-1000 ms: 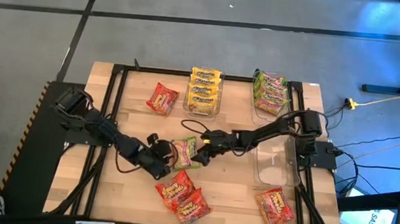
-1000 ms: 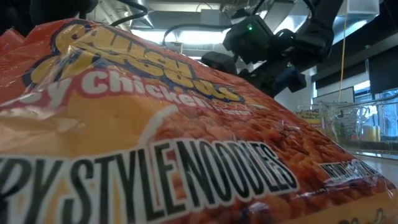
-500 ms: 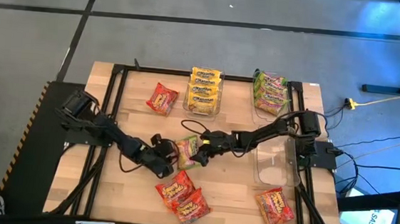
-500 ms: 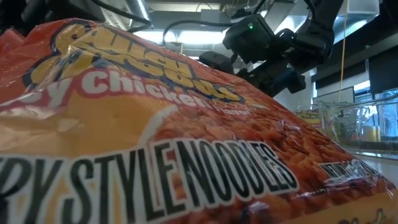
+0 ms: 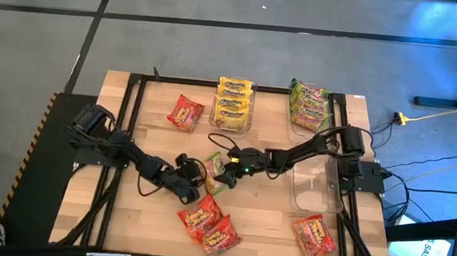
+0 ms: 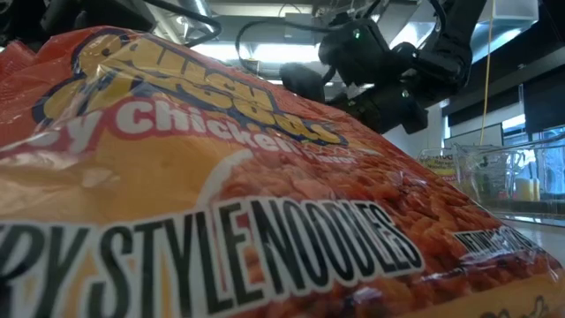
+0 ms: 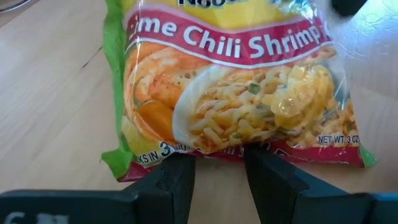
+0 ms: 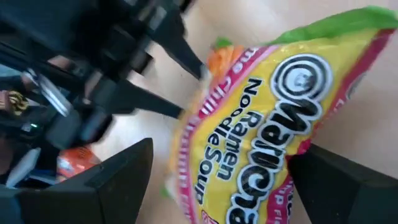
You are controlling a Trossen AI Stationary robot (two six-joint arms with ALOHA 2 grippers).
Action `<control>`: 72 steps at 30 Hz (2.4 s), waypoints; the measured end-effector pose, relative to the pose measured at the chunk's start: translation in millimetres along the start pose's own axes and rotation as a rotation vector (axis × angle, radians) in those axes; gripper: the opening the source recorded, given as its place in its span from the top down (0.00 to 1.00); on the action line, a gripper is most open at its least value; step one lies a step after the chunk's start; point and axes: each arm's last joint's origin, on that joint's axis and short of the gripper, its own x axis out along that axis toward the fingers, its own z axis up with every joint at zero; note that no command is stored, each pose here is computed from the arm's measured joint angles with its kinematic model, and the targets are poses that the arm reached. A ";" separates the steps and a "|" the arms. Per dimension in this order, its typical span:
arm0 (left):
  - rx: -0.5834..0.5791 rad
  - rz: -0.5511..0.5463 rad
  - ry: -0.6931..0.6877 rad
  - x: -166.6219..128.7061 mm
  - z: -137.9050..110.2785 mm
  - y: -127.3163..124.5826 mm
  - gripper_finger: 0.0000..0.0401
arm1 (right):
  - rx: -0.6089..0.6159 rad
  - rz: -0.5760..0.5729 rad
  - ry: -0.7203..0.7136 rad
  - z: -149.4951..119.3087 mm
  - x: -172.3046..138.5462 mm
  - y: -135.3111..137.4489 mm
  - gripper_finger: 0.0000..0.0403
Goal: Sort Maruchan noodles
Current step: Put the green noodle pack into the top right transparent bin
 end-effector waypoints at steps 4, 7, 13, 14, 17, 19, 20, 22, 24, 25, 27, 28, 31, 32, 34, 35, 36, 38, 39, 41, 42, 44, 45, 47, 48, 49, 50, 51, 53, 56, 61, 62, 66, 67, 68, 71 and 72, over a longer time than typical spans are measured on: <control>0.006 -0.015 -0.001 0.5 0.9 -0.7 0.67 | -0.002 -0.025 0.059 -6.5 3.6 -7.4 0.17; 0.008 -0.019 -0.001 0.0 0.5 -1.4 0.67 | -0.021 -0.029 0.085 -3.3 1.4 -9.9 0.17; 0.010 -0.019 -0.001 -0.4 -0.1 -1.8 0.67 | -0.029 -0.054 0.111 17.3 -21.1 -2.9 0.17; 0.010 -0.019 -0.001 -0.4 -0.1 -1.8 0.67 | -0.033 -0.072 0.122 20.1 -25.6 -2.6 0.17; 0.011 -0.017 -0.001 -0.4 -0.1 -1.8 0.67 | -0.011 -0.151 0.173 22.1 -36.9 -5.6 0.17; 0.011 -0.017 -0.001 -0.4 -0.1 -1.7 0.67 | -0.009 -0.175 0.179 22.0 -39.0 -5.7 0.17; 0.011 -0.017 -0.001 -0.4 -0.1 -1.7 0.67 | -0.007 -0.185 0.188 20.7 -39.2 -6.0 0.17; 0.011 -0.016 -0.001 -0.4 -0.1 -1.7 0.67 | -0.005 -0.206 0.199 16.9 -36.5 -9.3 0.17; 0.011 -0.016 -0.002 -0.4 -0.1 -1.7 0.67 | -0.005 -0.214 0.210 9.7 -30.1 -12.2 0.17; 0.011 -0.016 -0.002 -0.4 -0.1 -1.7 0.67 | 0.000 -0.197 0.203 9.3 -27.3 -12.9 0.17; 0.011 -0.015 -0.003 -0.4 0.0 -1.7 0.67 | 0.004 -0.135 0.189 6.7 -19.3 -12.5 0.17; 0.011 -0.015 -0.003 -0.4 0.0 -1.7 0.67 | 0.006 -0.103 0.179 5.5 -15.3 -12.4 0.17; 0.010 -0.016 -0.005 -0.4 0.1 -1.8 0.67 | 0.036 -0.046 0.166 2.3 -7.2 -13.3 0.17; 0.010 -0.016 -0.005 -0.4 0.1 -1.8 0.67 | 0.042 -0.042 0.162 1.8 -5.1 -13.8 0.17; 0.010 -0.016 -0.005 -0.4 0.2 -1.8 0.67 | 0.044 -0.041 0.159 1.8 0.3 -14.7 0.17; 0.010 -0.015 -0.006 -0.4 0.2 -1.8 0.67 | 0.045 -0.041 0.161 2.2 2.9 -14.4 0.17; 0.009 -0.016 -0.006 -0.4 0.2 -1.9 0.67 | 0.045 -0.041 0.164 2.2 6.3 -14.3 0.17; 0.010 -0.016 -0.006 -0.5 0.1 -1.9 0.67 | 0.037 -0.034 0.161 4.0 13.0 -10.1 0.17; 0.010 -0.016 -0.006 -0.5 0.1 -1.9 0.67 | 0.031 -0.030 0.162 4.7 16.3 -8.2 0.17; 0.012 -0.013 -0.007 -0.7 -0.1 -2.0 0.67 | 0.018 -0.025 0.158 8.1 20.6 -4.2 0.17; 0.011 -0.014 -0.007 -0.8 0.0 -2.0 0.67 | 0.001 -0.021 0.157 9.2 22.7 -1.9 0.17; 0.011 -0.014 -0.006 -1.0 0.1 -2.0 0.67 | -0.030 -0.018 0.152 11.7 24.8 0.6 0.17; 0.011 -0.015 -0.007 -1.0 0.1 -2.1 0.67 | -0.043 -0.015 0.151 12.9 25.5 1.6 0.17; 0.011 -0.015 -0.006 -1.0 0.1 -2.1 0.67 | -0.071 -0.001 0.144 14.7 27.0 3.6 0.17; 0.015 -0.016 -0.007 -1.0 0.1 -2.2 0.67 | -0.083 0.011 0.142 15.0 27.1 4.2 0.17; 0.017 -0.017 -0.009 -1.1 0.2 -2.4 0.67 | -0.090 0.020 0.137 15.6 27.3 4.6 0.17; 0.023 -0.019 -0.011 -1.6 -0.2 -3.1 0.67 | -0.097 0.027 0.132 16.2 27.5 5.3 0.17; 0.031 -0.019 -0.016 -2.3 -0.7 -4.0 0.67 | -0.108 0.035 0.125 16.9 27.5 6.0 0.17; 0.050 -0.024 -0.024 -3.7 -1.8 -6.0 0.67 | -0.129 0.056 0.114 18.5 27.7 8.0 0.17; 0.069 -0.028 -0.029 -5.1 -3.2 -7.8 0.67 | -0.156 0.089 0.118 19.4 27.7 9.8 0.17; 0.081 -0.027 -0.035 -5.8 -3.5 -8.6 0.67 | -0.208 0.124 0.125 20.3 27.4 11.8 0.17; 0.082 -0.025 -0.036 -5.8 -3.4 -8.6 0.67 | -0.221 0.133 0.128 20.7 27.1 12.7 0.17; 0.093 -0.004 -0.036 -6.3 -4.2 -7.3 0.67 | -0.300 0.179 0.105 28.2 20.4 24.2 0.17; 0.096 0.004 -0.041 -6.4 -4.2 -7.1 0.67 | -0.322 0.194 0.096 31.3 17.6 28.6 0.17; 0.093 0.009 -0.051 -6.5 -3.7 -7.2 0.67 | -0.338 0.204 0.085 34.0 15.3 32.7 0.17; 0.090 0.026 -0.073 -6.6 -2.3 -7.3 0.67 | -0.358 0.202 0.075 38.2 12.1 34.2 0.17; 0.091 0.032 -0.077 -6.7 -2.3 -7.1 0.67 | -0.355 0.194 0.079 38.0 12.1 32.8 0.17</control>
